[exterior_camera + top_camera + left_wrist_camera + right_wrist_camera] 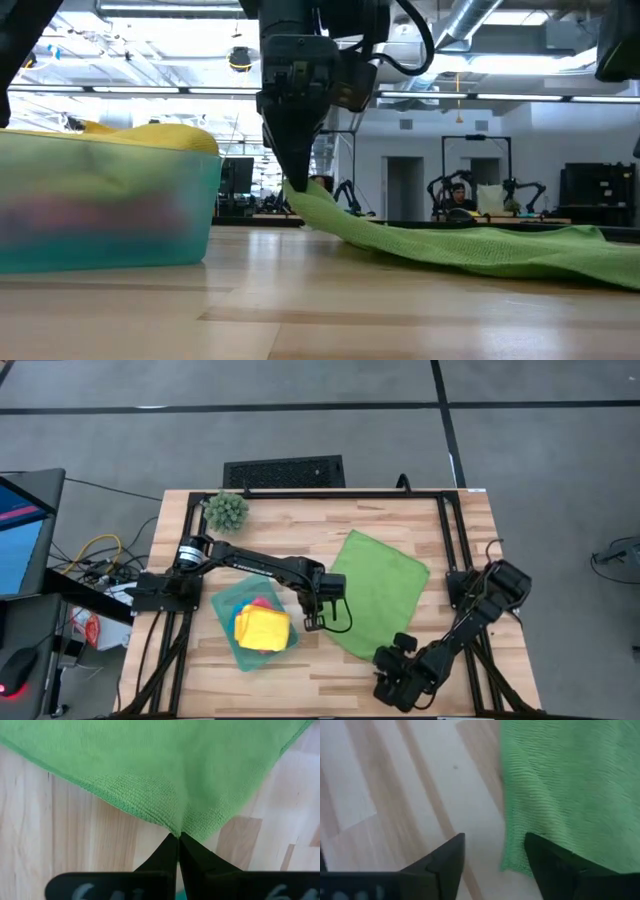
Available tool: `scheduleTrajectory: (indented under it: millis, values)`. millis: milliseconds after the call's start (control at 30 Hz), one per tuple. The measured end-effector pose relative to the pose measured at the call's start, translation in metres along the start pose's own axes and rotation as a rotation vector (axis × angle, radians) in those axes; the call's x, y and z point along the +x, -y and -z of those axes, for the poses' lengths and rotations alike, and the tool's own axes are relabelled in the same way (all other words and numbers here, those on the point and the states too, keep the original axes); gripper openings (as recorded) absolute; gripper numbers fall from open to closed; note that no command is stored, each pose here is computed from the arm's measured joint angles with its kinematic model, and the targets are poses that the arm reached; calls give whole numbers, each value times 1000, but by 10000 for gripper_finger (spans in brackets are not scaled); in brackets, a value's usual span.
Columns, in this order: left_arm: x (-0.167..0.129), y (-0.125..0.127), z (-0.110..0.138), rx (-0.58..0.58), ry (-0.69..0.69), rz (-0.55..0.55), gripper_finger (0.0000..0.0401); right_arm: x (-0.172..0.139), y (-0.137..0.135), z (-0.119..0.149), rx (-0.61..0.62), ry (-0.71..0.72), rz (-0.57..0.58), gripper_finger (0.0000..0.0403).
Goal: Fold microfiber towels
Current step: Fold the green microfiber towel
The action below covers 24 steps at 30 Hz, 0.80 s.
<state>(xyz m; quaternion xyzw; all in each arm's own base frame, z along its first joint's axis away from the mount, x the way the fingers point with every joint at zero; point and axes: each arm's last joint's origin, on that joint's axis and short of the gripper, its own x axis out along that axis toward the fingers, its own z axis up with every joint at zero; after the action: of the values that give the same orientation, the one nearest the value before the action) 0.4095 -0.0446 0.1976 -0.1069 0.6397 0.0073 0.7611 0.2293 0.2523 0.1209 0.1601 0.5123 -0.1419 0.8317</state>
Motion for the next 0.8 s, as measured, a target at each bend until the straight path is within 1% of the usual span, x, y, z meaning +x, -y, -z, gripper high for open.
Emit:
scheduleTrajectory:
  millis: [67,200,300,333,367,467,533,600,700,800]
  values:
    - [0,0,-2,-2,17,5,0,0,4,-1,29,-32,25,194]
    - [0,1,-4,-4,34,25,0,1,8,-2,42,-61,58,104]
    - [0,2,-3,-24,24,58,0,1,9,-6,61,-101,43,36]
    - [0,2,-3,-38,17,69,0,-1,8,-8,68,-109,34,20]
    - [0,1,-3,-54,6,86,0,-4,8,-10,66,-112,27,13]
    - [-1,-3,-1,-120,-48,141,0,-17,4,-16,59,-121,-20,13]
    - [-2,-6,1,-149,-82,162,0,-34,1,-23,80,-99,-81,7]
    - [-2,-9,2,-171,-102,172,0,-51,3,-28,110,-75,-114,6]
    - [-3,-13,1,-187,-108,188,0,-71,17,-33,193,-60,-65,7]
    - [-4,-19,-1,-225,-106,223,0,-90,36,-34,266,-69,40,3]
